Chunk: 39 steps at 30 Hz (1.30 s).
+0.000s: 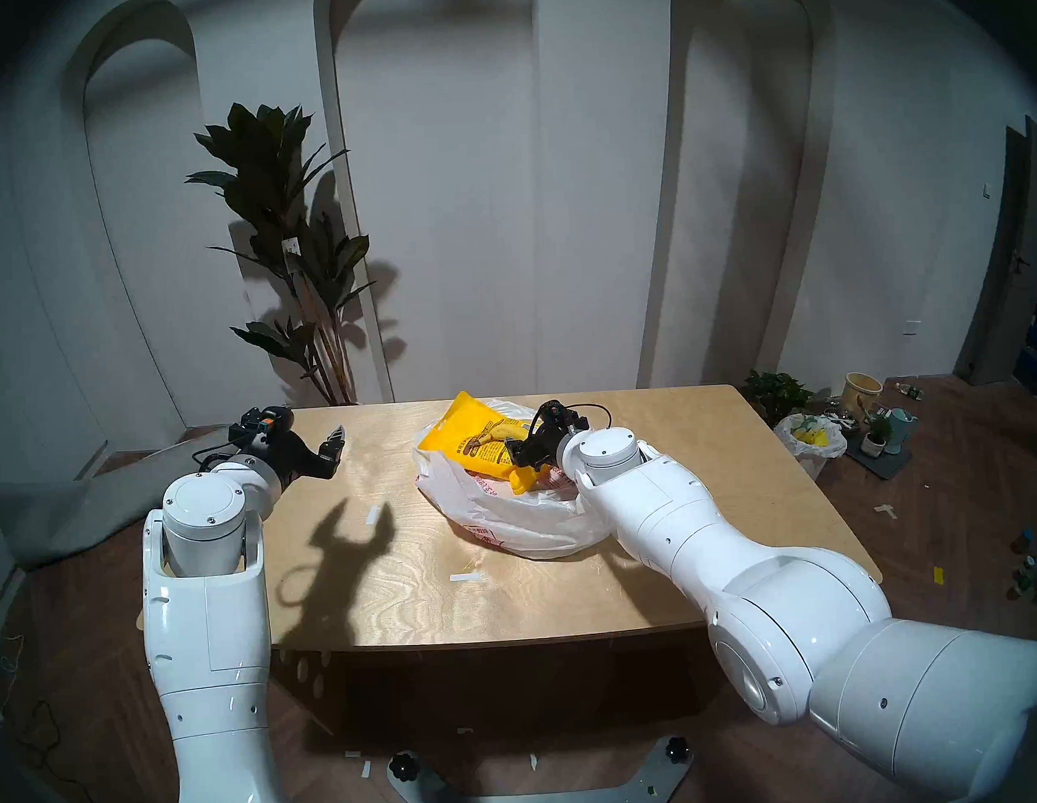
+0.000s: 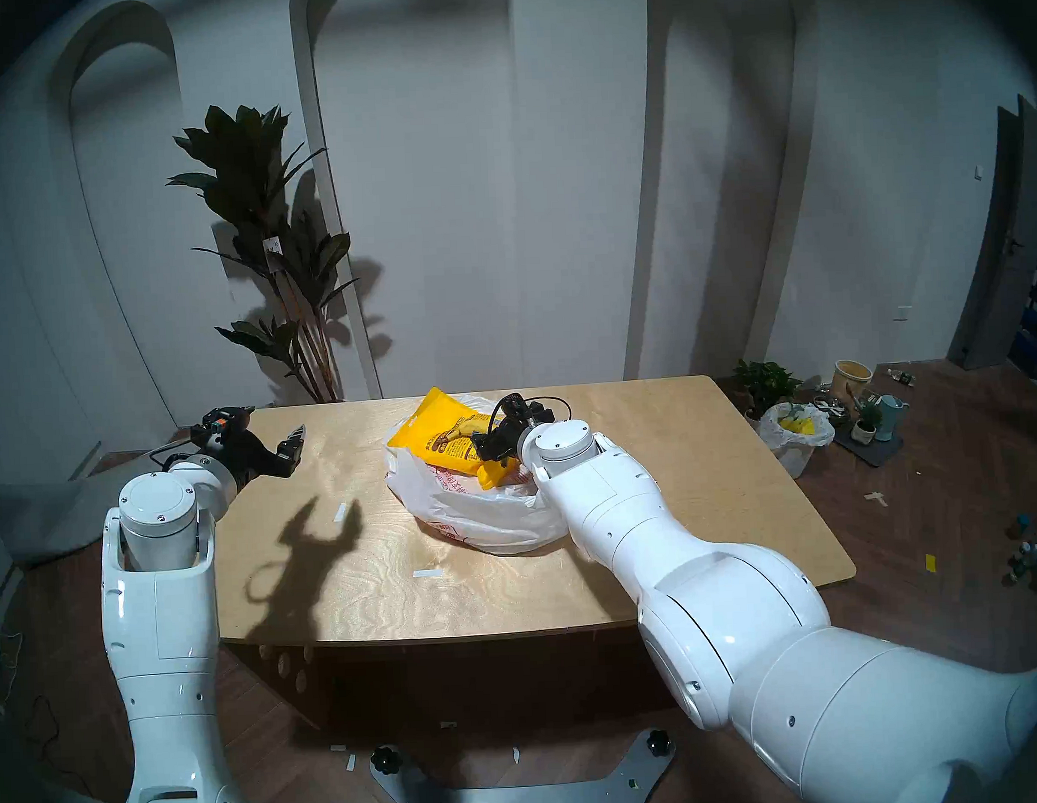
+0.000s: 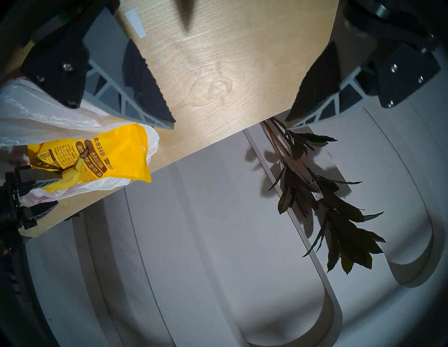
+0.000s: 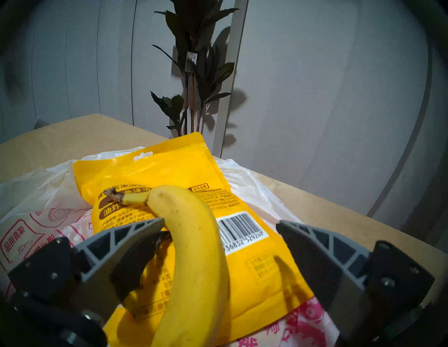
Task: Bag the groceries: heavy items first, fragile items on top
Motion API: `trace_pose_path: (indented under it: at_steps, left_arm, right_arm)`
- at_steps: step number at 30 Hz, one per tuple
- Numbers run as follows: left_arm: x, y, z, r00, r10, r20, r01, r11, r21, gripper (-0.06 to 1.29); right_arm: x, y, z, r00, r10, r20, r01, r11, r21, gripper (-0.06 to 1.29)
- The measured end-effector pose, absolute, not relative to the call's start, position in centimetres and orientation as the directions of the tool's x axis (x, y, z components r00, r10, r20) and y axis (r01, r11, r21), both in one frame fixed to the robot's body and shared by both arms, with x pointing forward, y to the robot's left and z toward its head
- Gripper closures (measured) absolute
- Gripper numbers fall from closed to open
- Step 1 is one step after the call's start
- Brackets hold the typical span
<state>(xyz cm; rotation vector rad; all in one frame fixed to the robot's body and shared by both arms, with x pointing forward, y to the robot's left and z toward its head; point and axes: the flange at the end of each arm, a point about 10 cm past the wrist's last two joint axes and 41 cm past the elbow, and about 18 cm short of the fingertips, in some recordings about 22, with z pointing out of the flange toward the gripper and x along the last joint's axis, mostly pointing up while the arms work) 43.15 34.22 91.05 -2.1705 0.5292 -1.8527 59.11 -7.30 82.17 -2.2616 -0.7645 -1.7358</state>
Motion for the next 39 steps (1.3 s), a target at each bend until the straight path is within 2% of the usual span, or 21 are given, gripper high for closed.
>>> trace_pose_path:
  at_steps: [10, 19, 29, 34, 39]
  left_arm:
    - [43.4, 33.7, 91.3, 0.117, -0.423, 0.898, -0.129, -0.903, -0.409, 0.03]
    - [43.8, 33.1, 92.0, 0.092, -0.43, 0.898, -0.14, -0.899, -0.416, 0.03]
    - [44.1, 32.8, 92.6, 0.072, -0.437, 0.896, -0.142, -0.894, -0.425, 0.03]
    - [44.2, 33.2, 93.3, 0.06, -0.438, 0.897, -0.125, -0.895, -0.428, 0.03]
    - [44.3, 33.7, 93.9, 0.048, -0.435, 0.899, -0.105, -0.897, -0.429, 0.03]
  right_arm:
    - [60.7, -8.0, 87.0, 0.076, 0.267, 0.961, 0.503, -0.842, 0.195, -0.01]
    - [62.7, -10.3, 95.3, -0.097, 0.232, 0.968, 0.449, -0.858, 0.251, -0.01]
    - [63.7, -19.1, 106.8, -0.323, 0.149, 0.935, 0.24, -0.942, 0.234, -0.01]
    - [62.9, -24.2, 109.9, -0.391, 0.119, 0.913, 0.132, -0.974, 0.183, -0.01]
    - [62.0, -28.1, 109.7, -0.404, 0.096, 0.91, 0.059, -0.99, 0.131, -0.01]
